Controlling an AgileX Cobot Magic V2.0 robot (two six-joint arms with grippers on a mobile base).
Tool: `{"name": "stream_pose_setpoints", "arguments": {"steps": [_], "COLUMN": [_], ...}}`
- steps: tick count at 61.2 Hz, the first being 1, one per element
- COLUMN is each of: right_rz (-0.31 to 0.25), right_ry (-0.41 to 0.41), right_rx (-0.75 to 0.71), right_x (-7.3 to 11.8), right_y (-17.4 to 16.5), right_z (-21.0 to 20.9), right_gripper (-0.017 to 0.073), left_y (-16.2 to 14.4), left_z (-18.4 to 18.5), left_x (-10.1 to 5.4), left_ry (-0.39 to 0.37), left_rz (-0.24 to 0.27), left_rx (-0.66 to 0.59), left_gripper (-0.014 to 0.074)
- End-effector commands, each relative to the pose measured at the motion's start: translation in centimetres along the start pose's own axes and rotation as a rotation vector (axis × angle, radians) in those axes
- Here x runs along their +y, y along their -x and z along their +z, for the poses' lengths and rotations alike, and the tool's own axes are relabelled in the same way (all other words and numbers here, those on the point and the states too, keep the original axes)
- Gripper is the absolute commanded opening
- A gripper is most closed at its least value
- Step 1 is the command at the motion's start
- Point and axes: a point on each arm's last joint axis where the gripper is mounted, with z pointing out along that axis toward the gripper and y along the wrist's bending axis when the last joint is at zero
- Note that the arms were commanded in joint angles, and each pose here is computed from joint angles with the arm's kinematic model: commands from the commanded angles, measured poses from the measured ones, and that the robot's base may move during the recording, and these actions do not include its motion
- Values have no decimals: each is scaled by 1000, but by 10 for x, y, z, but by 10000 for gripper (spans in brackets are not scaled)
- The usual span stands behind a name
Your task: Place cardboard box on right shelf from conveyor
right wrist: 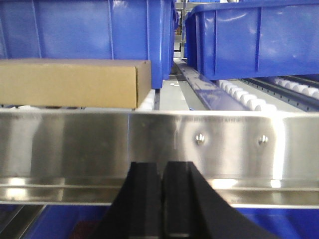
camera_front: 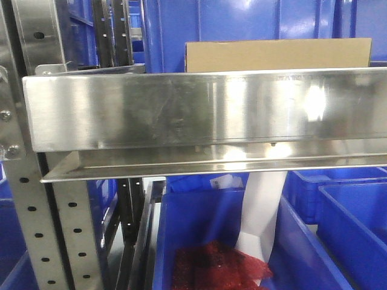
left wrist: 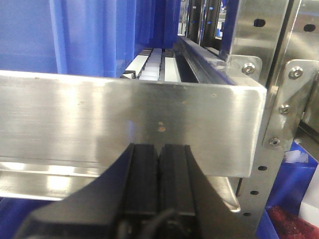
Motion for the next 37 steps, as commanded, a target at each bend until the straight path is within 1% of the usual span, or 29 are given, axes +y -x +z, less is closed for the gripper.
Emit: {"name": "stream_pose_setpoints", "arguments": {"steps": [1, 5, 37], "right_rz": [1, 1, 1], "right_ry": [-4, -4, -5], "right_rx": [-146, -129, -136], "right_x": [0, 0, 0], "right_y": [10, 9, 10], "right_z": [-3, -3, -3], "right_gripper": [59, 59, 59], "left_y": [5, 5, 5], "left_z": [-1, -1, -1], "left_x": [0, 0, 0], "left_ry": [2, 2, 2], "left_rz": [-6, -6, -6], "left_rx": [-90, -90, -90], "left_gripper": [-116, -116, -116]}}
